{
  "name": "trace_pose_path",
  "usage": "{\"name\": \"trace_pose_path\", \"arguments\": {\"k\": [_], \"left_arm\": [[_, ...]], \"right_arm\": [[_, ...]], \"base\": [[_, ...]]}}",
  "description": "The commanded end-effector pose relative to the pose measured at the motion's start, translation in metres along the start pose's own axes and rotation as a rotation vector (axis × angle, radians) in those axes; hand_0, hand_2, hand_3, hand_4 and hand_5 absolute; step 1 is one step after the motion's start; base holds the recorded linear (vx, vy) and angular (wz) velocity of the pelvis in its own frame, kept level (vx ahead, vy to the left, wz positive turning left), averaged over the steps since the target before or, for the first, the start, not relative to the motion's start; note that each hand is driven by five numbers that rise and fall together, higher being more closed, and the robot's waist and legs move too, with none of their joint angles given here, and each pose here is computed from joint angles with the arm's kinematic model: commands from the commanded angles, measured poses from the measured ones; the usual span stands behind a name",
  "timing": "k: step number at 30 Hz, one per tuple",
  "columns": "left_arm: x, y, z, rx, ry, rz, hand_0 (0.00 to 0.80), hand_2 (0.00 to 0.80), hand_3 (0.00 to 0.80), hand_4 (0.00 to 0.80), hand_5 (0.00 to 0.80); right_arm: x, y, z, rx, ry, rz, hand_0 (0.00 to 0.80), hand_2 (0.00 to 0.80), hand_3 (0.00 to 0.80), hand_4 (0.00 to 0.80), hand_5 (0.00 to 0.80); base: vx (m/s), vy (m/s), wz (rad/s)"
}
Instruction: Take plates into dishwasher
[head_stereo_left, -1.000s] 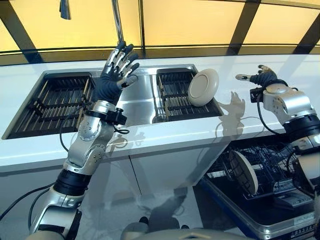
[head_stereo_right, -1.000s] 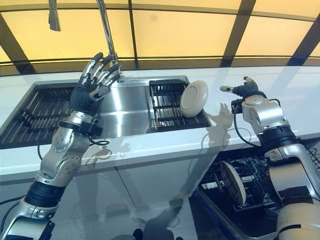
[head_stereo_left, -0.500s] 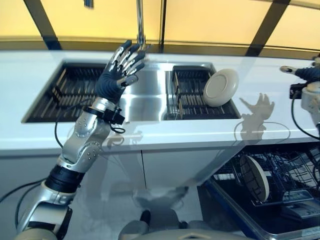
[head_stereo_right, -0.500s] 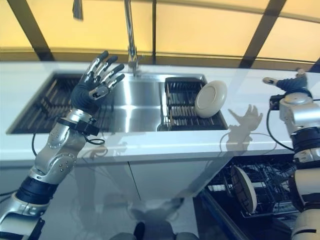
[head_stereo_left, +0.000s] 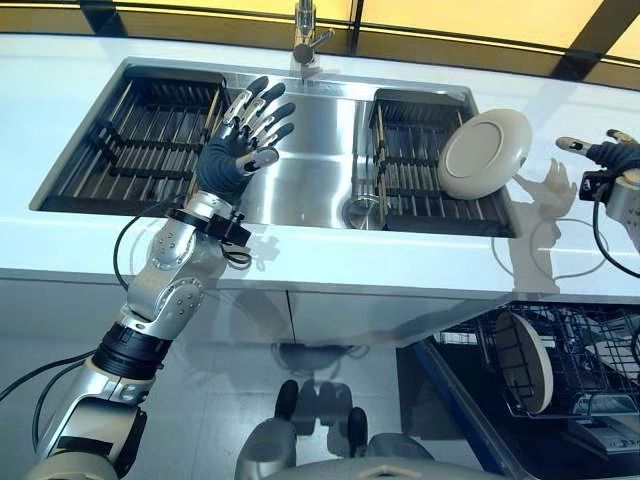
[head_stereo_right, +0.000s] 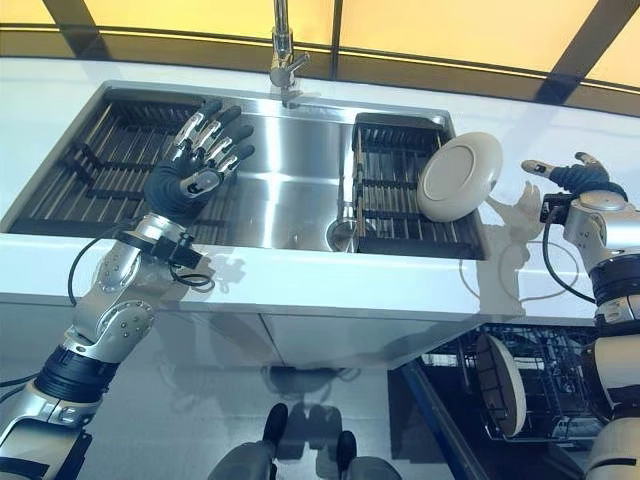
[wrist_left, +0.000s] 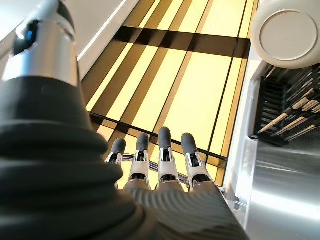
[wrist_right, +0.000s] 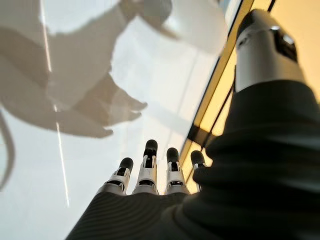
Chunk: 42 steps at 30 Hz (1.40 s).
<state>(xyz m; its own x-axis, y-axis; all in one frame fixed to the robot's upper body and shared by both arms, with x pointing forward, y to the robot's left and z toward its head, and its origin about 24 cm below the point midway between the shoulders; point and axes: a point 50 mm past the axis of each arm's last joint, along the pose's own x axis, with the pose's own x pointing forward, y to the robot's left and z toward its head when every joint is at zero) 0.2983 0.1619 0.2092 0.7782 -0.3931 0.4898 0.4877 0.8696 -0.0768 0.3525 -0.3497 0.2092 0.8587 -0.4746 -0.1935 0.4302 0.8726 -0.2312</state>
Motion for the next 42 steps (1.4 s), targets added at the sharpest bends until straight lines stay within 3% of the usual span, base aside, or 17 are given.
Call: {"name": "trace_pose_path", "arguments": {"k": [1,14,28,42], "left_arm": [[0.011,-0.013,0.015,-0.002,-0.101,-0.074,0.000,0.000,0.000,0.000,0.000],[0.004,-0.012,0.004,-0.015,-0.075,-0.065,0.000,0.000,0.000,0.000,0.000],[0.002,-0.013,0.003,-0.017,-0.082,-0.061,0.000,0.000,0.000,0.000,0.000],[0.002,-0.015,-0.003,-0.026,-0.076,-0.030,0.000,0.000,0.000,0.000,0.000]], "right_arm": [[-0.004,-0.003,0.028,0.011,-0.100,0.023,0.000,0.000,0.000,0.000,0.000],[-0.002,0.025,0.012,0.234,-0.083,0.218,0.000,0.000,0.000,0.000,0.000],[0.000,0.024,0.009,0.201,-0.062,0.206,0.000,0.000,0.000,0.000,0.000],[-0.002,0.048,0.015,0.074,-0.047,0.275,0.000,0.000,0.000,0.000,0.000]], "base": [[0.054,-0.033,0.02],[0.022,-0.031,0.00],[0.000,0.000,0.00],[0.019,0.010,0.01]]}}
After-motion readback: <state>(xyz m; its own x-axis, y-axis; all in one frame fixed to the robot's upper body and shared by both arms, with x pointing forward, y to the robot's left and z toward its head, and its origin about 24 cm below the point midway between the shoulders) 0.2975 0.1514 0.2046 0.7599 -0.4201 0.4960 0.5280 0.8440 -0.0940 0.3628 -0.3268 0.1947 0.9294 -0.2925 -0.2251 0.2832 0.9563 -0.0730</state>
